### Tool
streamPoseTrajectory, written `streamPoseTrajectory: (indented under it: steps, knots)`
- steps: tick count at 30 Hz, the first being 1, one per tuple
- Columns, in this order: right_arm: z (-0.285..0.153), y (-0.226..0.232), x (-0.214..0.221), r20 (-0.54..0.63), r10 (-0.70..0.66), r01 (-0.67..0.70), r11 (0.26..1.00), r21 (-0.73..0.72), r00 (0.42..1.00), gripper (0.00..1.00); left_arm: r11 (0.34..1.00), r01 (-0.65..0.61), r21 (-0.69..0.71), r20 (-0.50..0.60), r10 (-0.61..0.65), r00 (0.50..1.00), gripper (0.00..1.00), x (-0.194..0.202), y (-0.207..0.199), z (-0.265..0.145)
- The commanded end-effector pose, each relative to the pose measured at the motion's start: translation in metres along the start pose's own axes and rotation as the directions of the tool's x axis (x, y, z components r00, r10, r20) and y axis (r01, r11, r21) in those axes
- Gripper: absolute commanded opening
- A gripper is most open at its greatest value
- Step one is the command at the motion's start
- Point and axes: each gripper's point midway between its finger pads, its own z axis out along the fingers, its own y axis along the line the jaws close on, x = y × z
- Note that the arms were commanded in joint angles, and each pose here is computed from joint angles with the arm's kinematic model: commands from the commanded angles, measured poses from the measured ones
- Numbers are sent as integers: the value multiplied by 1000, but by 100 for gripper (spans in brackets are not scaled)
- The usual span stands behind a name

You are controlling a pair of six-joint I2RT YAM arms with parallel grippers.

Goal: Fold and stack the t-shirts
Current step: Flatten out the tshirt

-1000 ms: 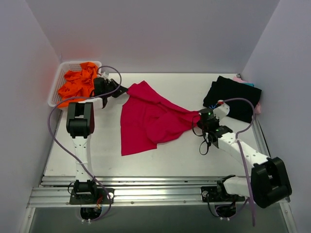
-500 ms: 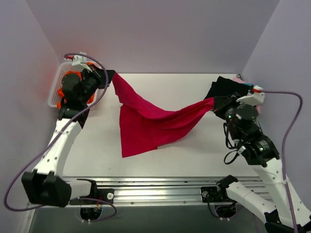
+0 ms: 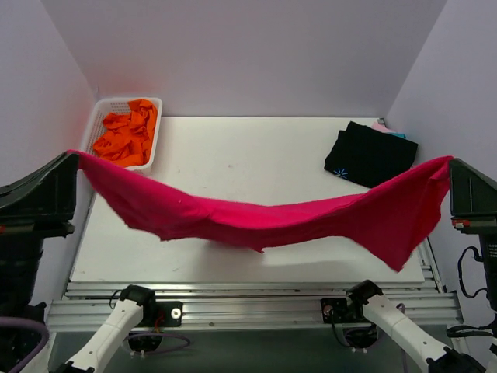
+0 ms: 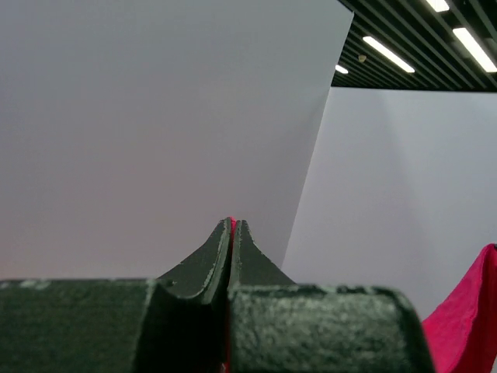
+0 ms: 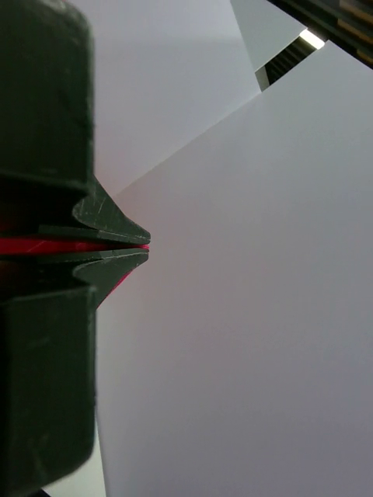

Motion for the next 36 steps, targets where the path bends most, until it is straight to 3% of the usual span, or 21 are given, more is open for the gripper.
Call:
streamPoseTrajectory:
  steps: [1,3,7,11,13,14,16,18,22,23,25,26,27,28,29,30,32,33,34,36]
  knots:
    - [30,-2,14,-41,-54,55,998,24,998,0,993,-35,-112,-48,30,998,2,9,23,6]
    - [55,-16,33,-87,-72,81,991,103,994,0,987,-48,-150,-67,38,997,2,16,34,15]
    - [95,-49,88,-192,-134,184,945,272,972,0,963,-66,-260,-172,21,985,2,74,82,54]
    - [124,-104,163,-323,-232,366,811,457,918,0,939,-82,-334,-288,-18,957,2,154,131,80]
    - [138,-133,187,-353,-243,403,764,505,903,0,919,-104,-379,-364,-45,930,2,207,165,90]
    - [146,-160,226,-425,-231,441,741,507,875,0,914,-109,-392,-382,-54,922,2,224,177,93]
    - [165,-207,252,-447,-166,404,756,515,879,0,892,-118,-437,-427,-91,899,2,276,222,101]
    - [166,-263,307,-520,-117,441,701,560,846,0,894,-90,-440,-453,-134,882,2,315,248,109]
    - [185,-348,383,-576,-60,476,636,607,815,0,849,-133,-512,-575,-224,787,2,448,354,121]
    - [174,-391,421,-631,-20,523,581,624,776,0,837,-139,-529,-587,-242,773,2,469,376,122]
    - [200,-417,436,-620,7,507,567,649,785,0,839,-98,-535,-615,-307,727,6,528,419,136]
    - [187,-457,476,-672,56,551,524,649,738,45,831,-94,-548,-624,-331,708,43,545,433,138]
    - [191,-471,485,-670,77,554,498,667,738,71,796,-110,-595,-648,-394,652,57,563,443,126]
    - [219,-468,471,-655,71,545,493,678,752,80,770,-134,-624,-658,-427,620,72,599,463,111]
    - [213,-487,487,-673,81,573,456,681,735,88,796,-104,-596,-627,-381,679,89,572,459,152]
    - [221,-487,484,-666,72,569,456,684,743,89,795,-92,-600,-618,-388,684,95,571,459,157]
    - [240,-474,466,-632,27,548,471,692,775,90,805,-83,-587,-590,-356,725,99,556,455,172]
    - [244,-467,459,-620,10,542,473,694,785,91,811,-78,-579,-579,-343,739,94,550,450,176]
    - [249,-460,451,-602,-13,534,477,698,799,92,835,-62,-547,-529,-287,799,94,514,438,201]
    - [250,-433,433,-587,-52,535,482,693,808,92,839,-76,-538,-530,-267,805,94,507,432,196]
